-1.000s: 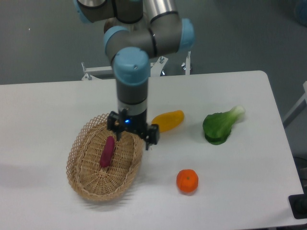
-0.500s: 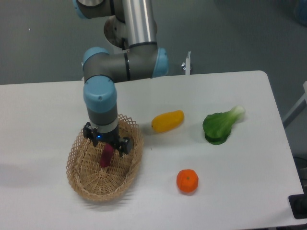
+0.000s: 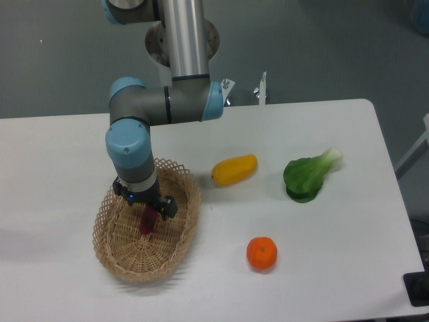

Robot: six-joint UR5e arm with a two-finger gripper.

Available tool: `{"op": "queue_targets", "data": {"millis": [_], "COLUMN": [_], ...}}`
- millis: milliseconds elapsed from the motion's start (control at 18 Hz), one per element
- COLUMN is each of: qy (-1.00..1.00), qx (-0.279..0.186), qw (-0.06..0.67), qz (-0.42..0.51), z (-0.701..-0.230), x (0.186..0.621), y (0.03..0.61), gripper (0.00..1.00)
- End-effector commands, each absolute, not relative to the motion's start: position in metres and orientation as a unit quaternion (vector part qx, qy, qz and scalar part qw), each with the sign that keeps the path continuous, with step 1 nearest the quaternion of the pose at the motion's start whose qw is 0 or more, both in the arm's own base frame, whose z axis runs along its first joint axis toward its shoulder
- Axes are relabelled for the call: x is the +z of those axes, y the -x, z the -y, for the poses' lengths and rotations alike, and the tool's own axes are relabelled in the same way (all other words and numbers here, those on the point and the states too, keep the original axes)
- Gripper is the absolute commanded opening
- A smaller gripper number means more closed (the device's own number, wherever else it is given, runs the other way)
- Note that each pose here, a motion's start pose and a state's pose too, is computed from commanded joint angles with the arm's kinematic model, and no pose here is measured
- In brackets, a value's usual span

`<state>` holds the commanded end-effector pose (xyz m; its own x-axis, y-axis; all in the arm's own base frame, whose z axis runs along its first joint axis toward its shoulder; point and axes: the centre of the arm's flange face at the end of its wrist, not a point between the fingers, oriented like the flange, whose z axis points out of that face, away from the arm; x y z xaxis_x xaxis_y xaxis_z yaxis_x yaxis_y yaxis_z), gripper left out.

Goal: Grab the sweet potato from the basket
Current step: 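Lower the gripper onto the sweet potato and close on it, then lift the held sweet potato up out of the basket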

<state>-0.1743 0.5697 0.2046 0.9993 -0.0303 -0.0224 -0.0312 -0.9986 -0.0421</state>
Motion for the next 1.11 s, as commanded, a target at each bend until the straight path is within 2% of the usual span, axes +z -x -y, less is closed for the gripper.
{"op": "queue_targets", "data": {"millis": [111, 167, 278, 389, 778, 1111], "qy": [1.0, 0.999, 0.999, 0.999, 0.999, 0.999], "qx": [0.017, 0.026, 0.029, 0.029, 0.031, 0.04], "qw": [0.016, 0.011, 0.013, 0.015, 0.016, 0.03], "qz": [-0.016, -0.018, -0.019, -0.019, -0.022, -0.023], "z": [-0.57, -0.57, -0.57, -0.571, -0.571, -0.575], "x": [0.202, 0.202, 0.202, 0.201, 0.204, 0.22], "y": [0.176, 0.177, 0.178, 0.178, 0.179, 0.182], "gripper": [1.0, 0.97, 0.77, 0.6, 0.31, 0.25]}}
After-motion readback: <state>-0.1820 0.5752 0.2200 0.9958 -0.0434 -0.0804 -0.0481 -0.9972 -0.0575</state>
